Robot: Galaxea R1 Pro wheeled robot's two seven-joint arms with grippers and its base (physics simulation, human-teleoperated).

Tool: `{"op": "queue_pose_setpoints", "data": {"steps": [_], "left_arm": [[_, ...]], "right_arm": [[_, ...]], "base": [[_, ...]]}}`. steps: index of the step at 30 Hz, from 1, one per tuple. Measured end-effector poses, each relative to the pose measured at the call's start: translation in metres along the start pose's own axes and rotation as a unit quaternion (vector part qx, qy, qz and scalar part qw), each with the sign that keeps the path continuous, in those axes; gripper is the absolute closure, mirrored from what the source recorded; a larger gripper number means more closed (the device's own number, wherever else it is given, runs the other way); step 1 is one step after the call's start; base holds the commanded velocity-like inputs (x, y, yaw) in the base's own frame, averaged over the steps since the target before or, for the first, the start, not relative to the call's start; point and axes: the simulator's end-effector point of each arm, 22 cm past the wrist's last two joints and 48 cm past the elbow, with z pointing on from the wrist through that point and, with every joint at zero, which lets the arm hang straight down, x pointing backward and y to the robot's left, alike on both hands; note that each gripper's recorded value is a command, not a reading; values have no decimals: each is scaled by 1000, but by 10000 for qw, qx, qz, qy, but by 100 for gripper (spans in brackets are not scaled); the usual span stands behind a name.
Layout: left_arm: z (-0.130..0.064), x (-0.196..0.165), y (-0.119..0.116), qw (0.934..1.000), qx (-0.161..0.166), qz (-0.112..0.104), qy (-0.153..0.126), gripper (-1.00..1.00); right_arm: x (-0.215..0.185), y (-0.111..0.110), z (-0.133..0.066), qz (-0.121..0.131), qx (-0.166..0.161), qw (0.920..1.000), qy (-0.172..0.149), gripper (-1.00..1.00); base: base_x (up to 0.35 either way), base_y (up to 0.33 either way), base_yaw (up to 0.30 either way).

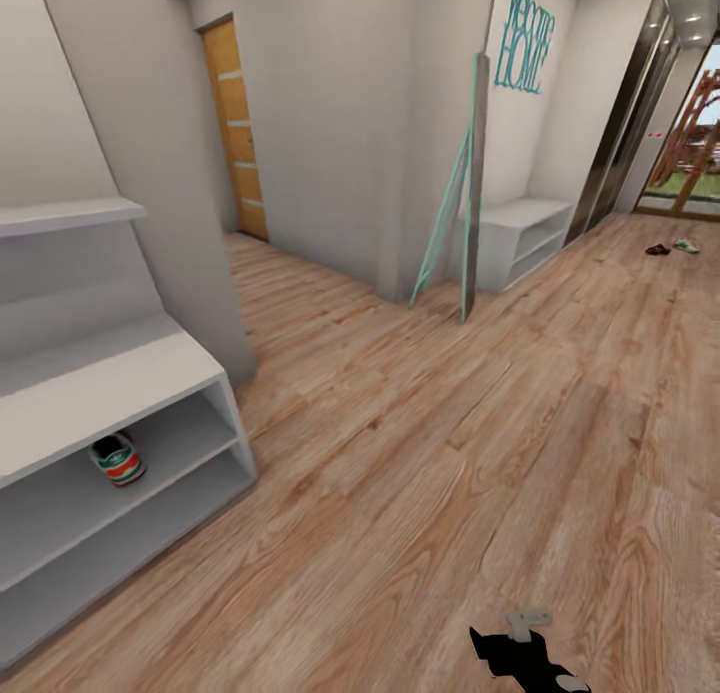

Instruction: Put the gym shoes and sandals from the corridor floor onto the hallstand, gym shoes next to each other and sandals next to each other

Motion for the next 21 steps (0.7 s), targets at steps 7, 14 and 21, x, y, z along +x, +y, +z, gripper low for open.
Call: {"op": "queue_pose_setpoints", "data": {"steps": [7,14,21], "left_arm": [[0,0,0,10000,-2,2,0,-100],[0,0,2,10000,-31,-1,0,-100],[0,0,3,10000,-73,-6,1,-100]], "right_arm": [[0,0,0,17,-1,10000,-5,-100],[0,0,0,24,-1,10000,-6,-100],[0,1,0,27,-2,10000,-4,-100]], "base": [[281,-151,-281],[283,-161,-281],[298,-130,-281]]}}
